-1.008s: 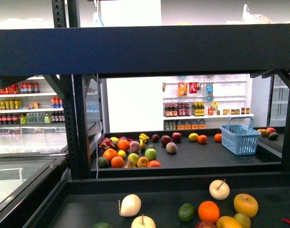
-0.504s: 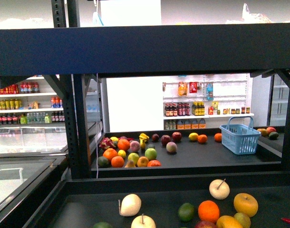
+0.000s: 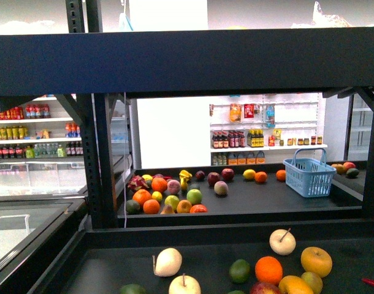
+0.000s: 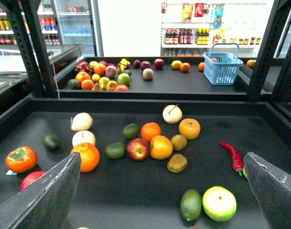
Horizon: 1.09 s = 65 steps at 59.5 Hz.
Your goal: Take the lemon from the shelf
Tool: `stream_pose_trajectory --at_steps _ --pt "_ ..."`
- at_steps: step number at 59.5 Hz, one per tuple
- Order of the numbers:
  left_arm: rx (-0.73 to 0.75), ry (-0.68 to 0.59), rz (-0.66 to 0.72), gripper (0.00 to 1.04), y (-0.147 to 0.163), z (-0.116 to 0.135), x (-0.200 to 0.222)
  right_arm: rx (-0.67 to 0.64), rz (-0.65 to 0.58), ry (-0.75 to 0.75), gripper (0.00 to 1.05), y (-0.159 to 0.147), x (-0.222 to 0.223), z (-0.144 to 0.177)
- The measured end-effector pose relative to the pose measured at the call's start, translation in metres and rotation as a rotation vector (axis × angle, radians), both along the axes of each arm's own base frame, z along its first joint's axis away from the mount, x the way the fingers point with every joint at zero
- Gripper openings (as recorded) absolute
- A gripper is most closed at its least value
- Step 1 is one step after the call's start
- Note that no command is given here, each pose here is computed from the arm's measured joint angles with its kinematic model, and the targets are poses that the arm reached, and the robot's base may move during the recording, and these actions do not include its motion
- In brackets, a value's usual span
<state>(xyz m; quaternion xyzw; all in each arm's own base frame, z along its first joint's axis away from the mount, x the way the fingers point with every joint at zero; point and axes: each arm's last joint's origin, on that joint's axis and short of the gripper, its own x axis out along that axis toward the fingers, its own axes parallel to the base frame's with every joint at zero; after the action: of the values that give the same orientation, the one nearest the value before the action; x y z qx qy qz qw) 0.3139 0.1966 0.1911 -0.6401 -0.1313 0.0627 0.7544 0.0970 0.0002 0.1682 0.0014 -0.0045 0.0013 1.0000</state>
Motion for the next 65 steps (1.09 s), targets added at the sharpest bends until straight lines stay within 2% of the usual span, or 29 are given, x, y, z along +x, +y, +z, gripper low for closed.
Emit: stream_pose_trajectory --at_steps 20,29,35,41,43,46,56,61,65 --pt "-0.010 0.048 0.040 0.97 0.003 0.023 -0.008 0.000 0.000 0.000 1.02 0.000 0.000 0.000" --pt "-0.014 0.178 0.090 0.97 0.002 0.039 -0.021 0.000 0.000 0.000 1.02 0.000 0.000 0.000" --pt "0.034 0.298 0.120 0.97 -0.004 0.051 -0.033 0.000 0.000 0.000 1.02 0.000 0.000 0.000" --pt "0.179 0.488 0.181 0.97 -0.019 0.067 -0.051 0.000 0.000 0.000 1.02 0.000 0.000 0.000" --pt "0.295 0.609 0.200 0.97 -0.030 0.077 -0.063 0.000 0.000 0.000 1.02 0.000 0.000 0.000" --pt "0.413 0.695 0.201 0.97 -0.042 0.088 -0.077 0.000 0.000 0.000 1.02 0.000 0.000 0.000" --pt "0.758 0.810 0.212 0.97 -0.092 0.110 -0.129 0.000 0.000 0.000 1.02 0.000 0.000 0.000" --pt "0.866 0.794 0.166 0.96 -0.118 0.111 -0.154 0.000 0.000 0.000 1.02 0.000 0.000 0.000" --pt "1.125 0.491 -0.002 0.83 -0.143 0.104 -0.172 0.000 0.000 0.000 1.02 0.000 0.000 0.000"
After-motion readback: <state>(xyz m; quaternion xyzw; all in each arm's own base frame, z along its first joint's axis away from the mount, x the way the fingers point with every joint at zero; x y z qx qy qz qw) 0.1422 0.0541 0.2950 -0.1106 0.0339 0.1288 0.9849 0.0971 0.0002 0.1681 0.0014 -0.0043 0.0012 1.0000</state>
